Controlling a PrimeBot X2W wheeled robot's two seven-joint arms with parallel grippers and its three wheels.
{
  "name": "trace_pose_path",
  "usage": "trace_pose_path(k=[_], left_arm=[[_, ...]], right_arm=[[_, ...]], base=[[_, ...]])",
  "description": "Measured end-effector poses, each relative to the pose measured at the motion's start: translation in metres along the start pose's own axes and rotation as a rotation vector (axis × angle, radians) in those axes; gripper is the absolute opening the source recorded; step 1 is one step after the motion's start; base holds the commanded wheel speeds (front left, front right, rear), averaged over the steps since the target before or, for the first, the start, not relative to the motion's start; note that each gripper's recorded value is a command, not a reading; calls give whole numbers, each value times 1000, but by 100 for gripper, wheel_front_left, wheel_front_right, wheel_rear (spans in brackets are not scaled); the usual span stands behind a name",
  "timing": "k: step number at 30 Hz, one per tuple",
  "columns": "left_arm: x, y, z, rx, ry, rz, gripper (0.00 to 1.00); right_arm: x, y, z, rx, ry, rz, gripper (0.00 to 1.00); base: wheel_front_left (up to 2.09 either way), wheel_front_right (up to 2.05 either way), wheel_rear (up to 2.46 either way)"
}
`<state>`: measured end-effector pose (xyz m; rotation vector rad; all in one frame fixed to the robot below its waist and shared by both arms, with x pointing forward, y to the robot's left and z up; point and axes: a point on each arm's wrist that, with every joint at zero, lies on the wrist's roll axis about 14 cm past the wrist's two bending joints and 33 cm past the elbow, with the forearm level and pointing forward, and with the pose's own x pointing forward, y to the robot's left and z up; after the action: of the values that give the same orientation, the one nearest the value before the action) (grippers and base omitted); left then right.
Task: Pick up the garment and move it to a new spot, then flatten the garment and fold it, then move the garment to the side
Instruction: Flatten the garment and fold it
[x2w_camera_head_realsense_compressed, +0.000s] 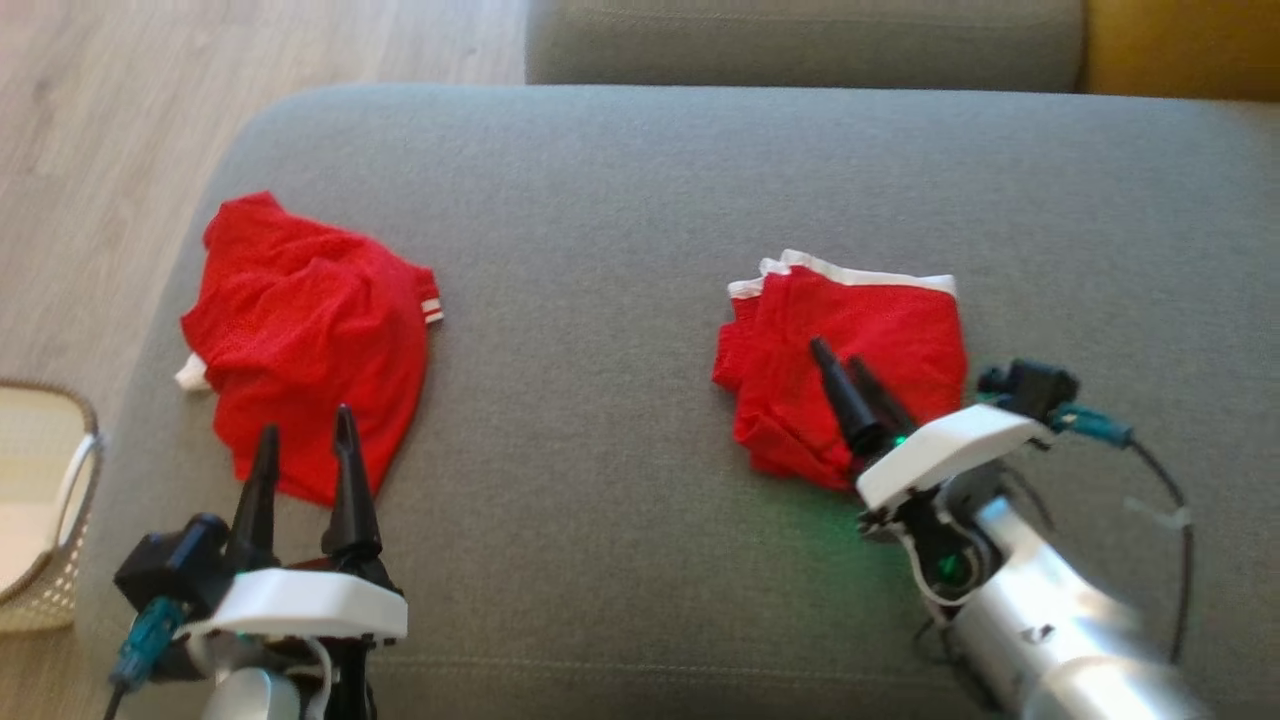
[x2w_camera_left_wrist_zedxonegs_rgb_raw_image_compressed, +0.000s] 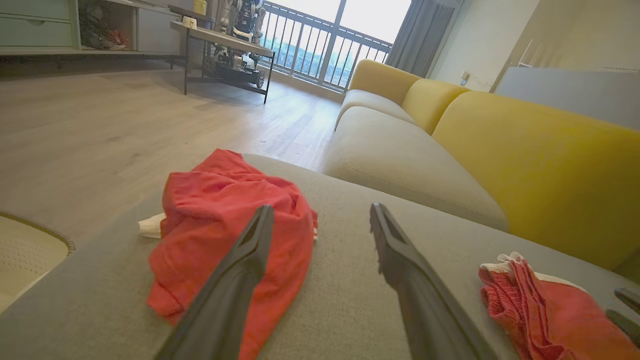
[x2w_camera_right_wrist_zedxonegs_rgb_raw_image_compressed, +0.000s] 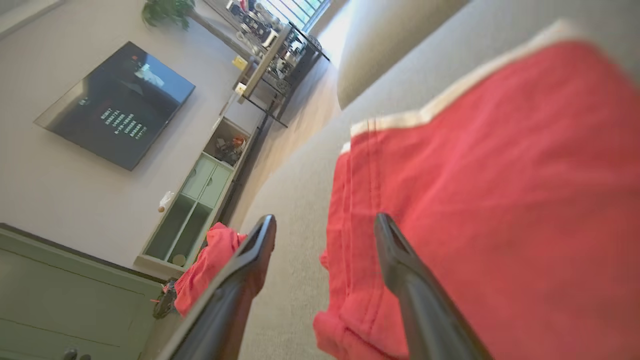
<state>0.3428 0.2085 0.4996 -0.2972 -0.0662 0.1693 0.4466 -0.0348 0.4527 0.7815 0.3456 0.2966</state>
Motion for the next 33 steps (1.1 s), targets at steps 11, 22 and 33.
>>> trace_pose_path(k=[11, 22, 33], left_arm=[[10, -43, 18, -39, -60, -117, 100], [0, -61, -5, 35, 4, -179, 100], [-15, -54, -28, 39, 83, -162, 100]], right_arm=[[-52, -14, 128, -432, -337, 4, 100], [-113, -50, 117, -654, -401, -160, 100], [-128, -57, 104, -650, -405, -211, 100]], base=[[0, 0, 0], [0, 0, 0], [0, 0, 0]])
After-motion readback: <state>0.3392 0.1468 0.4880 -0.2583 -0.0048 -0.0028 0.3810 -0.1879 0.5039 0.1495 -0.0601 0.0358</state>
